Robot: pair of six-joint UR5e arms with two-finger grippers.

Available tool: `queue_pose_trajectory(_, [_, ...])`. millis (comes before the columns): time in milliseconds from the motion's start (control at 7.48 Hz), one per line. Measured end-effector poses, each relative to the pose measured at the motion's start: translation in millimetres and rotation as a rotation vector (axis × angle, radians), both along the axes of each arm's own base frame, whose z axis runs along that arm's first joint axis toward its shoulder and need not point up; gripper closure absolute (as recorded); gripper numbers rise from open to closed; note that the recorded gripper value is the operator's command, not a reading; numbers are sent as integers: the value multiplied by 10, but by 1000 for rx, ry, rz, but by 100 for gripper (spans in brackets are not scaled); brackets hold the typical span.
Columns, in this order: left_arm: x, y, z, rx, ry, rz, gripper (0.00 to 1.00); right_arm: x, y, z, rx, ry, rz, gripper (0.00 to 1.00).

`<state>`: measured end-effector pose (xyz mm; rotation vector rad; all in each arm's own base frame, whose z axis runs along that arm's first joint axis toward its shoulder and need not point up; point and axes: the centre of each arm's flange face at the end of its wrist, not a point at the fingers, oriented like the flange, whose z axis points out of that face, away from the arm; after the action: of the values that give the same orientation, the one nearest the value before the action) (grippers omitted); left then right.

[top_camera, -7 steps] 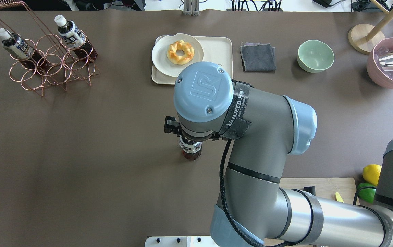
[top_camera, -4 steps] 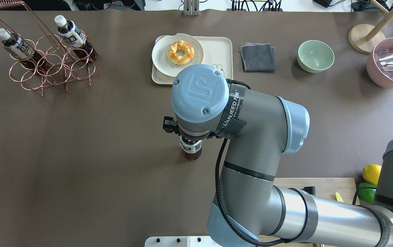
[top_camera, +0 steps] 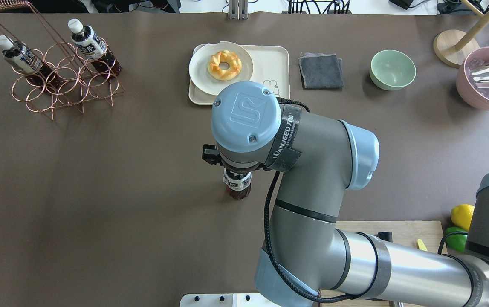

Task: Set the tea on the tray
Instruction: 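Lower the right gripper and grasp the tea bottle cap, then lift and carry the tea bottle with the right gripper onto the white tray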

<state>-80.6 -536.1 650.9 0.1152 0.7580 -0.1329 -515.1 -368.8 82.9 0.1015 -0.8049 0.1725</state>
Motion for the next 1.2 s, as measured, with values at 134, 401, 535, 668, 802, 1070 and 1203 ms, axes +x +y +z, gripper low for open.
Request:
queue_pose_trajectory(134, [0,0,0,0,0,0,2,-1,-2,-1,1,0,1,100])
queue_pose_trajectory(401, [2,0,1,0,-1,0,2,20,-18,-14,2,-2,5,100])
queue_pose_trajectory(535, [3,-1,2,0,-2,0,2,75,-67,-54,1,-8,12,100])
queue_pose_trajectory(668, [7,-2,0,0,-3,1,2,202,-188,-149,-12,-17,23,100])
queue_pose_trajectory(802, [8,-3,-4,2,-3,1,2,392,-362,-263,-25,-20,26,100])
queue_pose_trajectory(1070, [10,11,-6,3,-3,2,2,951,-907,-320,-25,-3,7,100])
queue_pose_trajectory(1203, [11,16,-8,3,-3,2,2,1217,-1265,-233,-16,20,-11,100])
